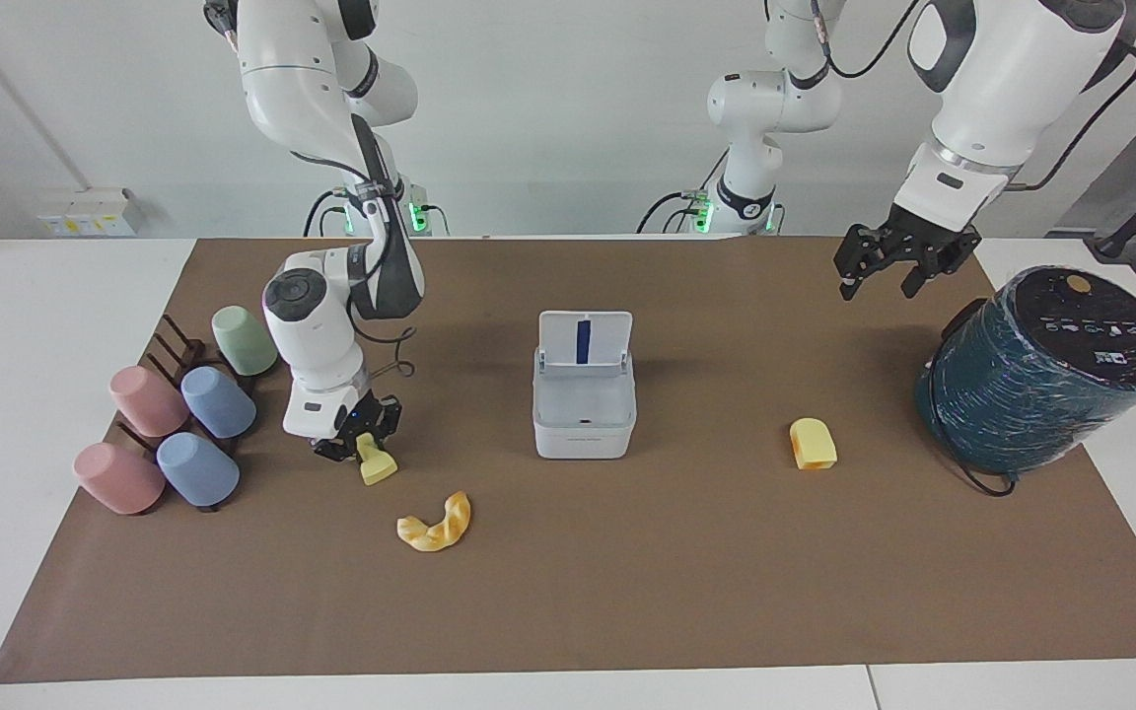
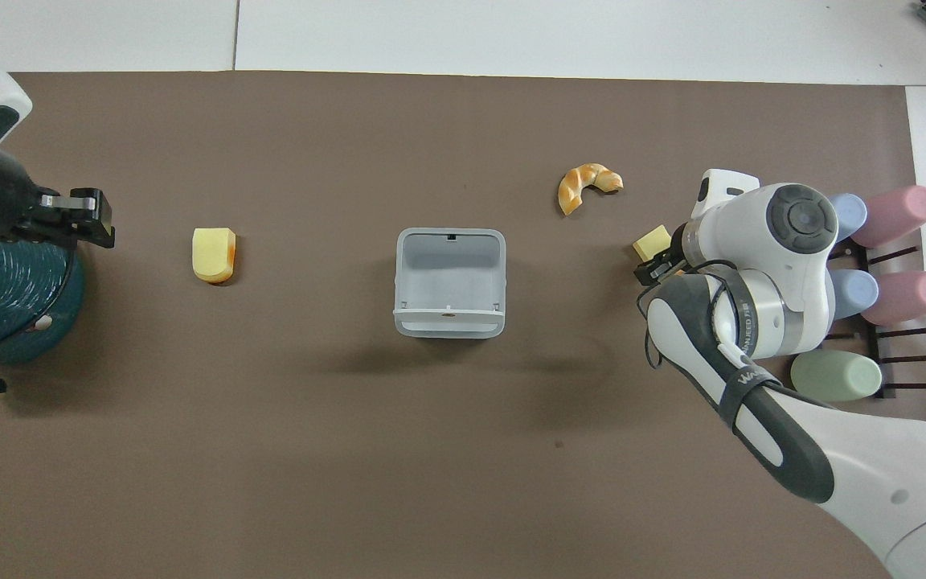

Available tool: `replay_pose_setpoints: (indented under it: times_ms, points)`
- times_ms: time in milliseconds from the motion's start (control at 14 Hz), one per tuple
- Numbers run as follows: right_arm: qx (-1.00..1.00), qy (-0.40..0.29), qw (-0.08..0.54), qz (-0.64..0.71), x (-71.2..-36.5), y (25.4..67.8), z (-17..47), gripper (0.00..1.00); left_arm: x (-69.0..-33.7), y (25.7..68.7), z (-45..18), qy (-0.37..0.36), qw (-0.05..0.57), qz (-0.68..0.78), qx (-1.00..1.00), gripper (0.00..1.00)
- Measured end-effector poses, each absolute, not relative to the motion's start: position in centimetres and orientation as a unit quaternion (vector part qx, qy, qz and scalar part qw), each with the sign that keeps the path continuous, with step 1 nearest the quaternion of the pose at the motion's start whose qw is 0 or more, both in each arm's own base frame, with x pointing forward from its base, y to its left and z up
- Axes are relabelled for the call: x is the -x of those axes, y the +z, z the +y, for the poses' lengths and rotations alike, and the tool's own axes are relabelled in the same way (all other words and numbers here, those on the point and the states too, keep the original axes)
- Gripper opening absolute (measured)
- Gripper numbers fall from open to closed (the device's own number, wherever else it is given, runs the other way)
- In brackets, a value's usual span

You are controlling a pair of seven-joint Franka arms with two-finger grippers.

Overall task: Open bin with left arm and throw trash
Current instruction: 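Grasp the yellow sponge piece with the right gripper, then carry the sponge over the bin while the left gripper reaches the cube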

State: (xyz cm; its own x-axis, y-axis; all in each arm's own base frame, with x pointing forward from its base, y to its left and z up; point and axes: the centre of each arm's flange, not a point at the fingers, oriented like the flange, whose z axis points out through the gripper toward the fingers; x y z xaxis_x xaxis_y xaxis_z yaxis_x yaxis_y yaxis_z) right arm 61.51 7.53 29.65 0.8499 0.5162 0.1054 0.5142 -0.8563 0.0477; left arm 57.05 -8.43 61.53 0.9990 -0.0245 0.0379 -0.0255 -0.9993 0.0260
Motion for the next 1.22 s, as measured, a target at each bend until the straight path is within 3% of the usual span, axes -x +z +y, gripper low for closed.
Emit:
replay_pose_setpoints:
  times_ms: [72, 143, 287, 645, 1003, 1218]
  points:
    - [-0.965, 0.057, 0.008, 0.256, -61.6, 30.0, 7.6, 0.13, -57.0, 61.3, -8.5, 0.021, 0.013, -0.016, -1.000, 1.00]
    - [-0.969, 0.054, 0.005, 0.241, -61.7, 30.7, 7.8, 0.10, -57.0, 61.2, -8.4, 0.023, 0.013, -0.023, -0.999, 1.00]
    - [-0.979, 0.056, -0.007, 0.196, -62.1, 34.1, 8.5, 0.10, -56.9, 61.2, -8.3, 0.027, 0.008, -0.033, -0.999, 1.00]
    - [-0.988, 0.073, -0.125, 0.055, -61.5, 44.3, 14.4, 0.07, -57.2, 60.7, -8.1, 0.036, 0.006, -0.038, -0.999, 1.00]
    - [-0.968, 0.052, -0.227, -0.097, -60.6, 45.6, 21.5, 0.07, -57.4, 60.7, -7.8, 0.042, 0.005, -0.045, -0.998, 1.00]
    - [-0.953, 0.048, -0.257, -0.151, -59.6, 45.5, 26.1, 0.07, -57.8, 59.1, -7.7, 0.047, 0.005, -0.045, -0.998, 1.00]
